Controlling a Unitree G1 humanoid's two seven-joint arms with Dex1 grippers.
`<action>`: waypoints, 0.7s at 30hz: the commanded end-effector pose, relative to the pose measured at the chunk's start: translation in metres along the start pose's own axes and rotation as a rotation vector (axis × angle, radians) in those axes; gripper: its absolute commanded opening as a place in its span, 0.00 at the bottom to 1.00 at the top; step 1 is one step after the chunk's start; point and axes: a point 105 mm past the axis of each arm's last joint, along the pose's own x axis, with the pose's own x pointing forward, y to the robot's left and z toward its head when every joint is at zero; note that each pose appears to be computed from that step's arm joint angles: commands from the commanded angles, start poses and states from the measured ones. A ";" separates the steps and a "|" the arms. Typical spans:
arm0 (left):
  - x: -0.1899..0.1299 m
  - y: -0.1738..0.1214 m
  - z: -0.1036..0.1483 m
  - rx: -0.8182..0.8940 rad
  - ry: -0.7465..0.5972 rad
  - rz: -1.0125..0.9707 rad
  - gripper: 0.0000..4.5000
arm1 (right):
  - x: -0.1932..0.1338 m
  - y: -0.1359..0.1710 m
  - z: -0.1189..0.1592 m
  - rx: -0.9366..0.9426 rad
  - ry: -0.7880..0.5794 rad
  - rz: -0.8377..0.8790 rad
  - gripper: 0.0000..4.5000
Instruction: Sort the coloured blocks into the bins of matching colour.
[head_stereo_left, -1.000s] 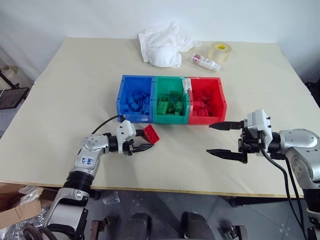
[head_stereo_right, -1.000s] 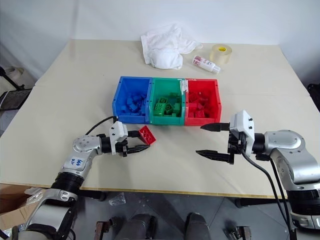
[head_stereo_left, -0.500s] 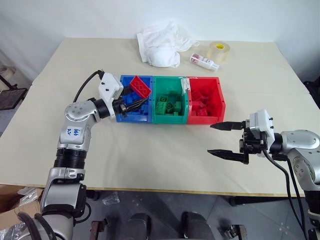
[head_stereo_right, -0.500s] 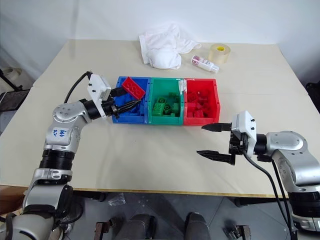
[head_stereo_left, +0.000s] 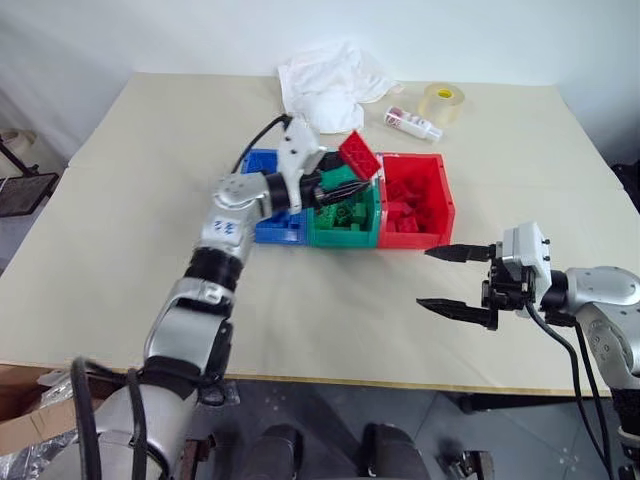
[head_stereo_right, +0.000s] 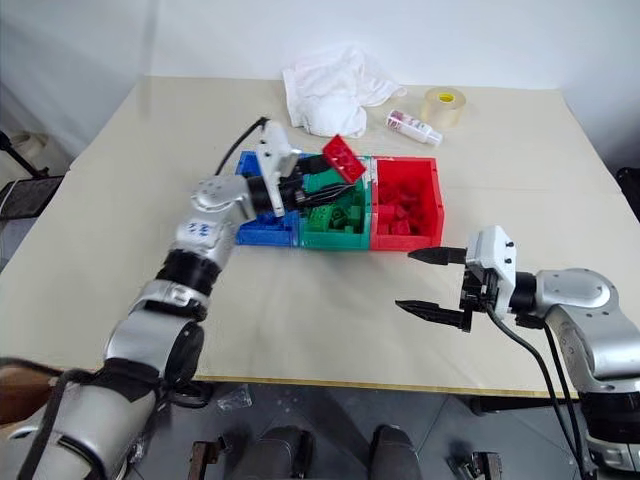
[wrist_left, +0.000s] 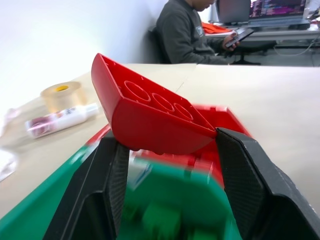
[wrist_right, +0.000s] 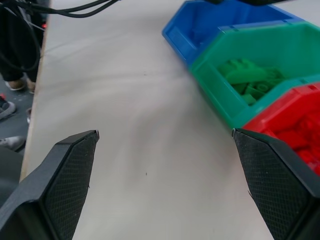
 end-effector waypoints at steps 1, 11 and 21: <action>0.024 -0.007 0.012 0.045 -0.016 -0.011 0.52 | -0.010 -0.001 0.016 -0.059 -0.041 -0.061 1.00; 0.061 -0.018 0.021 0.035 -0.006 0.047 1.00 | -0.018 0.009 0.015 -0.053 -0.035 -0.130 1.00; 0.006 0.007 0.027 0.077 -0.067 -0.030 1.00 | -0.011 -0.003 0.019 -0.069 -0.034 -0.085 1.00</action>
